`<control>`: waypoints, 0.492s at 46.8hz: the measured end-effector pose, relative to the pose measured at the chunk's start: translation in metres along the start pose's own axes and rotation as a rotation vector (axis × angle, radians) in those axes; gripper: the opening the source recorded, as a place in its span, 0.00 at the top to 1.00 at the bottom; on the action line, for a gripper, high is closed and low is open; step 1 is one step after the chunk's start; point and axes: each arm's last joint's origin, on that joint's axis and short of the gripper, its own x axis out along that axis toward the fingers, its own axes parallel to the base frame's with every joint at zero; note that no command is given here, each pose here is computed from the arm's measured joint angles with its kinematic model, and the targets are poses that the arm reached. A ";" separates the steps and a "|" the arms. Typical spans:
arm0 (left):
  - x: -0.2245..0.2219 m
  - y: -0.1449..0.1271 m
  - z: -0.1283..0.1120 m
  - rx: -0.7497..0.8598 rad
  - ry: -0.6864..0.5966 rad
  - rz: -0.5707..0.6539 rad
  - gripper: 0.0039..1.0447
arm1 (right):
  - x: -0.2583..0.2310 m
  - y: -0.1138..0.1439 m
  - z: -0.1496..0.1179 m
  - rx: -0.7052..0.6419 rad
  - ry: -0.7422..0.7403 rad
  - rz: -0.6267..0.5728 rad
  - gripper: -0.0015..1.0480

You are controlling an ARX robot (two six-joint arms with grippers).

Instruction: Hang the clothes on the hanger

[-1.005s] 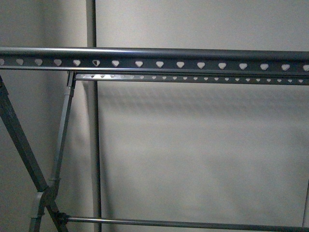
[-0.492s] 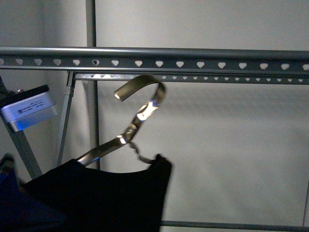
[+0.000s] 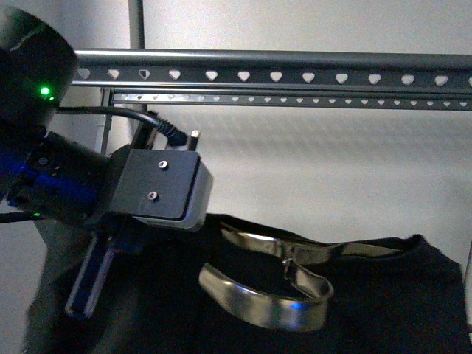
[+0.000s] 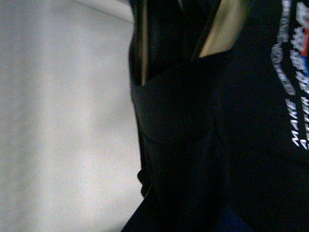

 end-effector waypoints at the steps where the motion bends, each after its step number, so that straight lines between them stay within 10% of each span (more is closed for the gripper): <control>1: 0.001 0.002 0.002 0.025 -0.008 0.016 0.96 | 0.000 0.000 0.000 0.000 0.000 0.000 0.07; 23: 0.004 0.004 0.005 0.098 -0.018 0.033 0.96 | 0.000 0.000 0.000 0.000 0.000 0.000 0.07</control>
